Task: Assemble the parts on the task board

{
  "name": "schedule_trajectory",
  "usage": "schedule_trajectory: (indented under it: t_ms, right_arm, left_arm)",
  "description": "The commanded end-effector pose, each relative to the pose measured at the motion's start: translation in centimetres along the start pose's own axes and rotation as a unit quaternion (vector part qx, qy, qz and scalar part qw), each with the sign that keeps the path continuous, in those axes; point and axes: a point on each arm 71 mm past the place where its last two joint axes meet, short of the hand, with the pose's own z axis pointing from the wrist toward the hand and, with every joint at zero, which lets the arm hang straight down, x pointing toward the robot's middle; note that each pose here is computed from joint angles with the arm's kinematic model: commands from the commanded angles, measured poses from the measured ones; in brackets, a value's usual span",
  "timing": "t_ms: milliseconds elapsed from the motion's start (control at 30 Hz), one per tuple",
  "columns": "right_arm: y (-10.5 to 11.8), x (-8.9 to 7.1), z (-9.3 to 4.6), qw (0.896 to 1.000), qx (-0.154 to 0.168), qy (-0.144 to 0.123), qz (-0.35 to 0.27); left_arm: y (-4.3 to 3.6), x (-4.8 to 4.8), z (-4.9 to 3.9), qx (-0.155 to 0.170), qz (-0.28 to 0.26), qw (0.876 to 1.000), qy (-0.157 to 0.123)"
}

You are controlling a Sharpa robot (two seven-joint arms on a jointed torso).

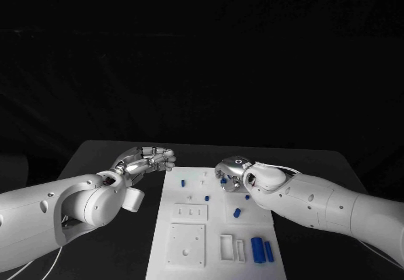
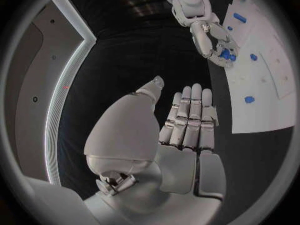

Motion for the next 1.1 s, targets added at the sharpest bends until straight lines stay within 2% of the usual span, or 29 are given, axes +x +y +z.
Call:
schedule_trajectory:
  t_ms: [33,367,667,1100]
  right_arm:
    - [0.2,0.3,0.0,1.0,-0.002,0.008,-0.014]
    - [-0.6,0.3,-0.4,0.999,0.016,0.002,-0.031]
    - [-0.2,0.2,-0.7,0.999,0.009,0.003,-0.031]
    - [-0.9,0.1,-1.1,0.999,0.026,-0.009,-0.046]
  left_arm:
    - [-0.15,0.31,0.05,0.003,-0.001,1.0,0.012]
    - [-0.12,0.09,0.03,0.0,-0.001,1.0,0.011]
    - [-0.09,-0.12,0.06,-0.001,0.0,1.0,0.009]
    - [-0.07,-0.27,-0.07,-0.003,-0.001,1.0,0.009]
